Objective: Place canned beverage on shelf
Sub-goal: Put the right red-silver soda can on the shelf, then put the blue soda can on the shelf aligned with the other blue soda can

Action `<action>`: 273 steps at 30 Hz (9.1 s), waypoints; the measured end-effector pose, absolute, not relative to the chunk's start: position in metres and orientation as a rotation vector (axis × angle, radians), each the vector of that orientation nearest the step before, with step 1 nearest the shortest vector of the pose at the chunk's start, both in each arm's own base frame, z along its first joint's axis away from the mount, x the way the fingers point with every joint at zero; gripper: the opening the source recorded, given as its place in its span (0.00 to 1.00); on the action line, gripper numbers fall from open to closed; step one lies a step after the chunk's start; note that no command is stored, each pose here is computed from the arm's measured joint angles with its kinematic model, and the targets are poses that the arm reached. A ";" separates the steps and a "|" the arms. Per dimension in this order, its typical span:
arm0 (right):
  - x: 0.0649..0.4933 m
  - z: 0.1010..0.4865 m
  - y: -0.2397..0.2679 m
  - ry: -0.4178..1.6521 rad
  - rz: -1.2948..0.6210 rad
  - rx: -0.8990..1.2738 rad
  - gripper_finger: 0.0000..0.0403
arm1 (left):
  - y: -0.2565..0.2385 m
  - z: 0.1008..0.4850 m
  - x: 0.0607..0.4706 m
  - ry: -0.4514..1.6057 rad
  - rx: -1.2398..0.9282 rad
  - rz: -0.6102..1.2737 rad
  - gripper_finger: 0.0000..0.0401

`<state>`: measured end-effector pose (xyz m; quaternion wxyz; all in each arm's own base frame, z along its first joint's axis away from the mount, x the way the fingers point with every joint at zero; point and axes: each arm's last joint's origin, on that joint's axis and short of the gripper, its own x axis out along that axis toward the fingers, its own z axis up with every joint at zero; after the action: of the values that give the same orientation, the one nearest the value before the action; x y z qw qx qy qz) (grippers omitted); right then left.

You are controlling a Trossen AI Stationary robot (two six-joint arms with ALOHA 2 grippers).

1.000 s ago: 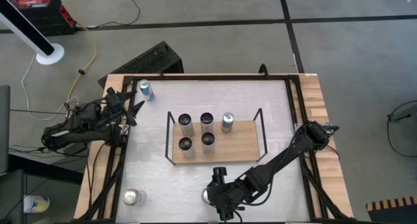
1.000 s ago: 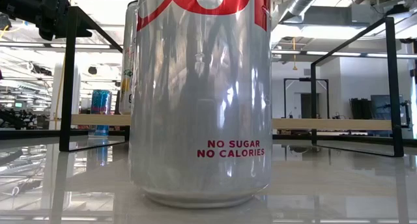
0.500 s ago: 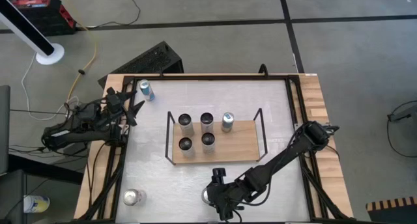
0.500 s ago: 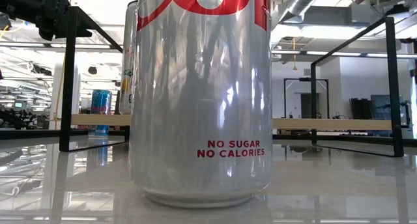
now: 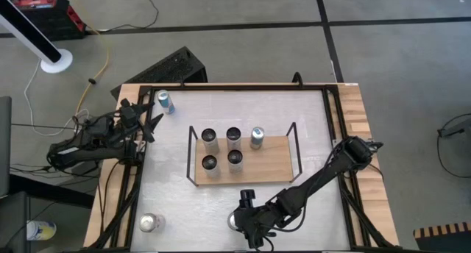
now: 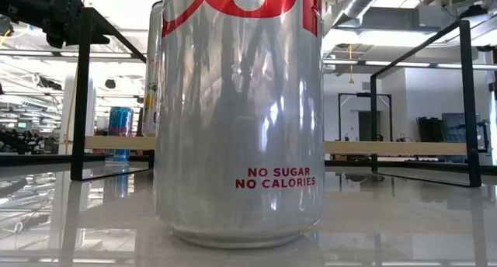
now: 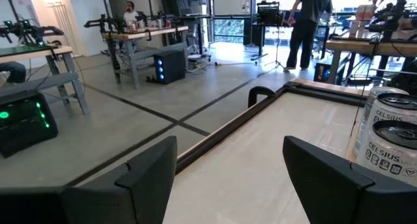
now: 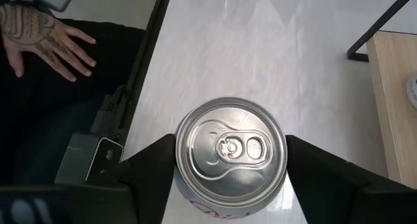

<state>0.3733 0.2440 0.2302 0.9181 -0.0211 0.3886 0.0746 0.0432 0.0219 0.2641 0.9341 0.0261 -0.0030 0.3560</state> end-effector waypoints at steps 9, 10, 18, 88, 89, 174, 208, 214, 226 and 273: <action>0.371 0.237 0.242 0.789 0.163 -0.043 0.68 | 0.022 0.264 0.043 -0.006 0.053 0.728 0.66; 0.369 0.239 0.241 0.796 0.166 -0.049 0.68 | 0.022 0.264 0.043 -0.006 0.054 0.728 0.66; 0.347 0.286 0.223 0.764 0.129 -0.044 0.68 | 0.022 0.264 0.043 -0.007 0.053 0.728 0.66; 0.226 0.273 -0.010 0.869 -0.343 0.079 0.75 | 0.022 0.264 0.043 -0.007 0.053 0.728 0.66; 0.226 0.273 -0.010 0.870 -0.343 0.080 0.76 | 0.022 0.264 0.043 -0.007 0.053 0.728 0.66; 0.238 0.270 0.045 1.069 -0.303 0.003 0.07 | 0.022 0.264 0.043 -0.007 0.053 0.728 0.66; 0.248 0.319 0.055 0.929 -0.194 0.052 0.06 | 0.022 0.264 0.043 -0.007 0.053 0.728 0.66; 0.253 0.353 0.085 0.715 -0.049 0.135 0.08 | 0.022 0.264 0.043 -0.006 0.053 0.728 0.66; 0.252 0.350 0.126 0.632 0.009 0.024 0.07 | 0.022 0.264 0.043 -0.007 0.053 0.728 0.66; 0.287 0.267 0.149 0.473 0.188 -0.531 0.07 | 0.158 0.364 0.144 0.861 -0.464 1.074 0.66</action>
<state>0.2873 0.1493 0.2671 0.9332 -0.2594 0.2312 0.0917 0.1439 0.1576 0.3642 0.7476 -0.2119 0.3938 0.4910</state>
